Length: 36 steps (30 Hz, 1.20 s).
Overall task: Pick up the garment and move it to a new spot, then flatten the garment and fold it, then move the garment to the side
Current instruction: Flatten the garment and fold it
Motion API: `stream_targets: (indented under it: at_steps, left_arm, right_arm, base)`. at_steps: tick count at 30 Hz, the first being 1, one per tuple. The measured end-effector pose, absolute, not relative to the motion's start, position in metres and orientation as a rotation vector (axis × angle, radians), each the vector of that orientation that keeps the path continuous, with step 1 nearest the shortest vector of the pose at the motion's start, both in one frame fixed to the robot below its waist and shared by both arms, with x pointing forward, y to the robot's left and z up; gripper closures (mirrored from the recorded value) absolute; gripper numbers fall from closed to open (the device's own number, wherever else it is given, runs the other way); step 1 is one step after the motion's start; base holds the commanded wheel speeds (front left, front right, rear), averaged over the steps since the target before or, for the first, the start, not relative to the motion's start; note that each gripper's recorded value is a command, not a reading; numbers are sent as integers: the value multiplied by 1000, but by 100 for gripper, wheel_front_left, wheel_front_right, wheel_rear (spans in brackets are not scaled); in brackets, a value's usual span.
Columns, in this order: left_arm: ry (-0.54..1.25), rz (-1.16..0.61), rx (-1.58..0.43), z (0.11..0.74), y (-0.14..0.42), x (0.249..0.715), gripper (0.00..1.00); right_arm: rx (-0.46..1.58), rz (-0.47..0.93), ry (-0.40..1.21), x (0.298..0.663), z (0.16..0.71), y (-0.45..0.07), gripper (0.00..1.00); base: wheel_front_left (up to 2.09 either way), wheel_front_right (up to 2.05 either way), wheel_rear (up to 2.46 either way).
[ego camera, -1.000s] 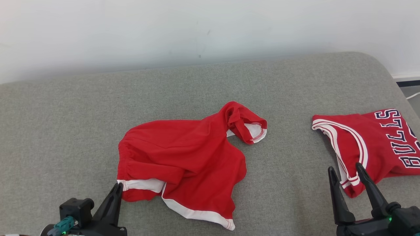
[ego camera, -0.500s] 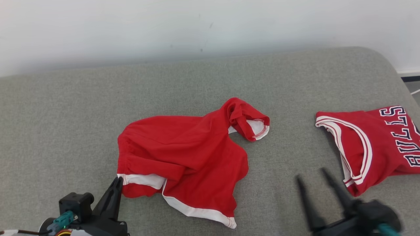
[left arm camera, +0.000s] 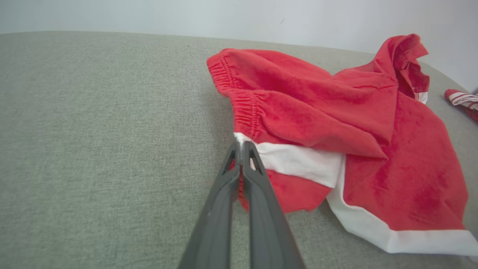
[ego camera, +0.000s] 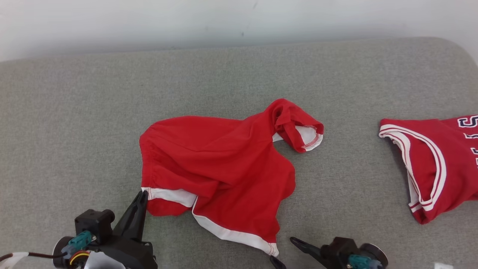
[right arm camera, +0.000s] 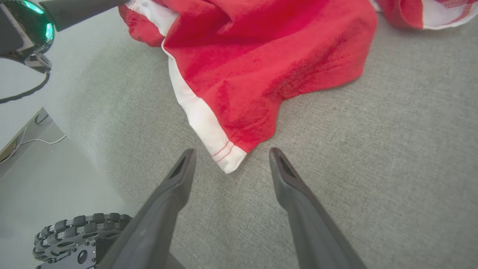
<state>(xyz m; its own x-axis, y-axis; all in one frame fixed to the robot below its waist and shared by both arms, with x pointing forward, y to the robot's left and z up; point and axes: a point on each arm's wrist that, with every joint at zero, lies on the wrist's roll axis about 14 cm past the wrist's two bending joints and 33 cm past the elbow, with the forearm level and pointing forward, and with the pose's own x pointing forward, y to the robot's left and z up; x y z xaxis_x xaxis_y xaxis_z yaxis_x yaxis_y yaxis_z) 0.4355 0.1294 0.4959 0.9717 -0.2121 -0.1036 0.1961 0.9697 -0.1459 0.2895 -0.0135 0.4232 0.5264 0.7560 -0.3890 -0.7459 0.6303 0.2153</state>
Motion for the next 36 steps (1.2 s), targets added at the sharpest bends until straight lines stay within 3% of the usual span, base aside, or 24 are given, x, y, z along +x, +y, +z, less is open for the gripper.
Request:
stream_targets:
  at_steps: [9,10,12,17,21,36]
  left_arm:
    - [139,-196,-142,485,131,443,100]
    - [137,-193,-143,484,131,444,100]
    - [134,-193,-144,485,131,445,100]
    - [107,-188,-149,489,133,448,100]
    - [48,-183,-157,505,134,451,100]
    - [-341,-236,-266,646,134,454,100]
  right_arm:
    - [-80,1000,546,294,393,-1,0]
    - [-88,1006,552,295,390,0,25]
    - [-94,1006,558,297,388,0,100]
    - [-71,980,538,310,387,0,100]
    - [4,909,422,335,412,-6,100]
    - [-4,588,-281,418,593,-80,100]
  base:
    - [0,0,0]
    - [0,0,0]
    - [0,0,0]
    - [0,0,0]
    - [0,0,0]
    - [0,0,0]
